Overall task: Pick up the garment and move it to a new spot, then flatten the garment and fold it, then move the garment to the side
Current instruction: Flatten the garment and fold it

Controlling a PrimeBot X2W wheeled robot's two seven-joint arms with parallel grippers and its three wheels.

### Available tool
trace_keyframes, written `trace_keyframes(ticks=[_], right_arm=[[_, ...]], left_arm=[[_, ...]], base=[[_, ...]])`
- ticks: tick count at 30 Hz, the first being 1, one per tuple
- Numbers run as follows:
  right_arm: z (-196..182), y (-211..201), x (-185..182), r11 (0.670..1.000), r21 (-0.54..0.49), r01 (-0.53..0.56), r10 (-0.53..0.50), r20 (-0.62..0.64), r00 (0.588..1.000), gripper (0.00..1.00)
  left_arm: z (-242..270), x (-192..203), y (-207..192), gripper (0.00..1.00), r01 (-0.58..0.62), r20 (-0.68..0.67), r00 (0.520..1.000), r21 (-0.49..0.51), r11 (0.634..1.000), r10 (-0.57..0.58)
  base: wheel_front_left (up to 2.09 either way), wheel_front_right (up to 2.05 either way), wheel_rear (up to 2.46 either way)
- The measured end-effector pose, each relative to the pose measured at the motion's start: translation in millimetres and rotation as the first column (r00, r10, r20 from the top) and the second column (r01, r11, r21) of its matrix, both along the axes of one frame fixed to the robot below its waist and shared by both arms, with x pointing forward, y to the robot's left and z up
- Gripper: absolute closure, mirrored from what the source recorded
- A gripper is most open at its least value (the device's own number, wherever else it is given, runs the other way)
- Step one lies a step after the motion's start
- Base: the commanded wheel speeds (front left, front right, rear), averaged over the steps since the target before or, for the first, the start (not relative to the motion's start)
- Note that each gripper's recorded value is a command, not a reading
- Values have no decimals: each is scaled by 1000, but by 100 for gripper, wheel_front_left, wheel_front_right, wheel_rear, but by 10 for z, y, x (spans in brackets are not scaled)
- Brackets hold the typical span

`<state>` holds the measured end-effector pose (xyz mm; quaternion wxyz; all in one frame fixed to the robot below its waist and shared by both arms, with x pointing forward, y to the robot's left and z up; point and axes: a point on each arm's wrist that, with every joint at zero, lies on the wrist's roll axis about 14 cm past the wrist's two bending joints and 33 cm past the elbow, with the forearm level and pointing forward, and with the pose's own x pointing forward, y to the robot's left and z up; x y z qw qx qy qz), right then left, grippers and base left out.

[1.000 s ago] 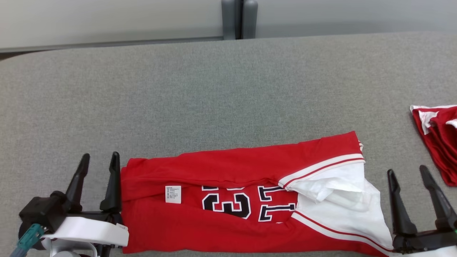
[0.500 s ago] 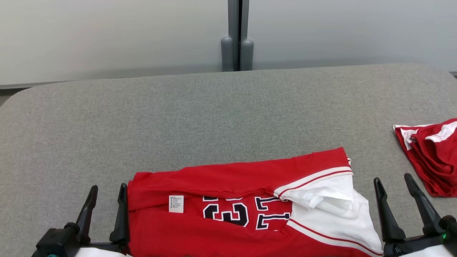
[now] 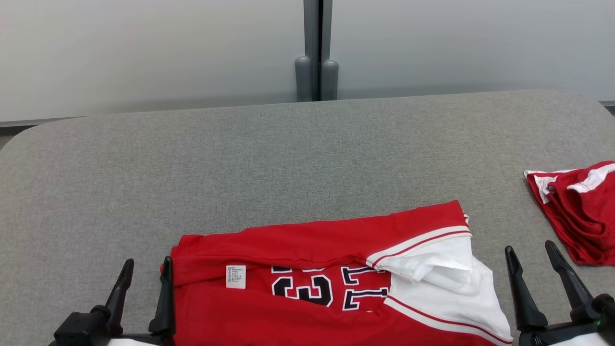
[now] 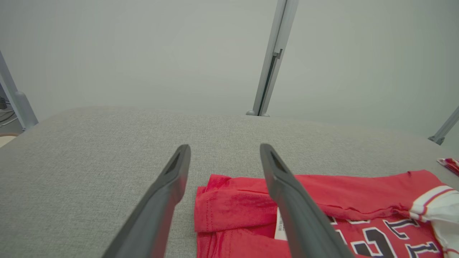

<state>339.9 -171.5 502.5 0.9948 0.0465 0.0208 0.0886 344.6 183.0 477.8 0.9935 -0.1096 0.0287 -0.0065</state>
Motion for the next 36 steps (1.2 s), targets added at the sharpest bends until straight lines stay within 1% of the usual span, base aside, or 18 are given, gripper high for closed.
trace_keyframes(ticks=[7,12,14,15,16,17,21,24,26,31,32,33,34,36], right_arm=[[-35,5,34,1000,1,-3,3,-13,1000,0],[-130,13,106,1000,-3,-9,9,-44,999,0],[-201,2,159,1000,-7,-8,7,-66,998,0],[-355,-20,197,1000,-10,-2,1,-115,993,0],[-355,-20,197,1000,-10,-2,1,-115,993,0],[-451,-29,210,1000,-11,-1,0,-144,990,0],[-908,-39,189,1000,1,6,-6,-284,959,0],[-1219,55,120,1000,29,-2,13,-384,923,0],[-1348,148,106,998,60,-7,32,-427,904,0],[-1470,299,120,994,105,-28,75,-474,878,0],[-1486,309,122,994,106,-33,80,-480,873,53],[-1489,312,128,994,107,-35,83,-482,872,71],[-1493,319,126,993,108,-38,86,-485,870,100],[-1496,344,113,992,117,-43,95,-491,866,100]], left_arm=[[19,35,17,0,-3,9,1000,5,1000,3],[44,109,-2,0,1,20,1000,1,1000,-1],[68,171,-18,0,5,30,1000,2,1000,-5],[67,236,-34,0,11,33,999,2,1000,-11],[67,236,-34,0,11,33,999,2,1000,-11],[65,271,-52,0,19,35,999,2,1000,-19],[14,374,-74,0,27,27,999,-1,1000,-27],[-56,408,-65,0,24,10,1000,-4,1000,-24],[-91,427,-43,0,17,2,1000,-8,1000,-17],[-141,428,13,0,5,-11,1000,0,1000,-5],[-138,433,21,0,6,-9,1000,0,1000,-6],[-128,441,27,0,3,-6,1000,0,1000,-3],[-119,447,36,0,2,-3,1000,5,1000,-2],[-112,450,43,0,1,1,1000,10,1000,-1]], base=[[0,0,0],[0,0,0],[0,0,0],[0,0,0],[0,0,0],[0,0,0],[0,0,0],[0,0,0],[0,0,0],[0,0,0],[0,0,0],[0,0,0],[0,0,0],[0,0,0]])
